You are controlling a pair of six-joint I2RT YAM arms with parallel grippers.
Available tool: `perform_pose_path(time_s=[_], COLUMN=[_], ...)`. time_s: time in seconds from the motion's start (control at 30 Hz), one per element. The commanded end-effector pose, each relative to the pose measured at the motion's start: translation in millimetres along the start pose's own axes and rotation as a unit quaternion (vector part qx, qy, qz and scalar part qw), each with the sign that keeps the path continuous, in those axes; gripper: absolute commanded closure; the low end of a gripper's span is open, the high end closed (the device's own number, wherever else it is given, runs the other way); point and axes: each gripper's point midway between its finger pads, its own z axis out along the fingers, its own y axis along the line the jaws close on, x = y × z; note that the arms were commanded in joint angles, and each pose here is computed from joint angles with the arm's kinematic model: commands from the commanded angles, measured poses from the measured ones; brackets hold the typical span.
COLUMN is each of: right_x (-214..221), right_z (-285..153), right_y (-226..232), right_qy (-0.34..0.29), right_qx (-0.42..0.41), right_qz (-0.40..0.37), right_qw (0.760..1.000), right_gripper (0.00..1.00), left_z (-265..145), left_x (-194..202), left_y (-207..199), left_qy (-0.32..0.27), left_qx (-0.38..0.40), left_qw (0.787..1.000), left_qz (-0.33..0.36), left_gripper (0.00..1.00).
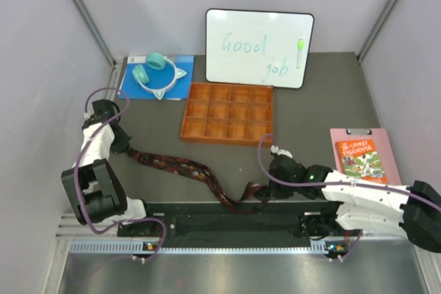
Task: Roll the ties
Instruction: Flatten out the tie at the center of the board.
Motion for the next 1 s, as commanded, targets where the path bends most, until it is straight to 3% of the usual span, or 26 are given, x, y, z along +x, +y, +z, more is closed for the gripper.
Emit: perform_pose_path(time_s=[0.0,0.23,0.4,0.5,0.63,0.83,0.97], right_x=[-24.8,12.7,32.1,49.5,47.3,27.5,-12.2], right_z=[-39.7,-104.0,-146.3,-168.4,-170.4,-124.7,-98.0], right_y=[37.1,80.1,88.2,95.3,91.5,82.3,64.9], right_qy=[-0.011,0.128,0.165,0.223,0.227,0.22,0.167], right_qx=[-0.029,-0.185,-0.256,-0.309,-0.318,-0.294,-0.248], right_qz=[-0.011,0.052,0.065,0.061,0.07,0.101,0.132], right_qw=[0.999,0.973,0.95,0.923,0.918,0.925,0.945], right_gripper=[1.0,1.0,1.0,1.0,1.0,0.98,0.83], left_z=[-29.2,-57.3,-58.4,-54.7,-38.4,2.3,11.0], left_x=[-44.4,-113.6,-141.9,-153.1,-150.3,-120.6,-109.8], left_y=[-5.9,-28.4,-30.8,-30.6,-29.8,-26.6,-30.8], left_qy=[-0.058,-0.093,-0.089,-0.096,-0.082,-0.03,-0.034], left_qx=[-0.001,0.002,-0.027,-0.038,-0.05,-0.062,-0.042], left_qw=[0.998,0.996,0.996,0.995,0.995,0.998,0.999], left_qz=[-0.009,-0.018,-0.005,-0.002,0.007,0.014,-0.005], left_gripper=[1.0,1.0,1.0,1.0,1.0,1.0,1.0])
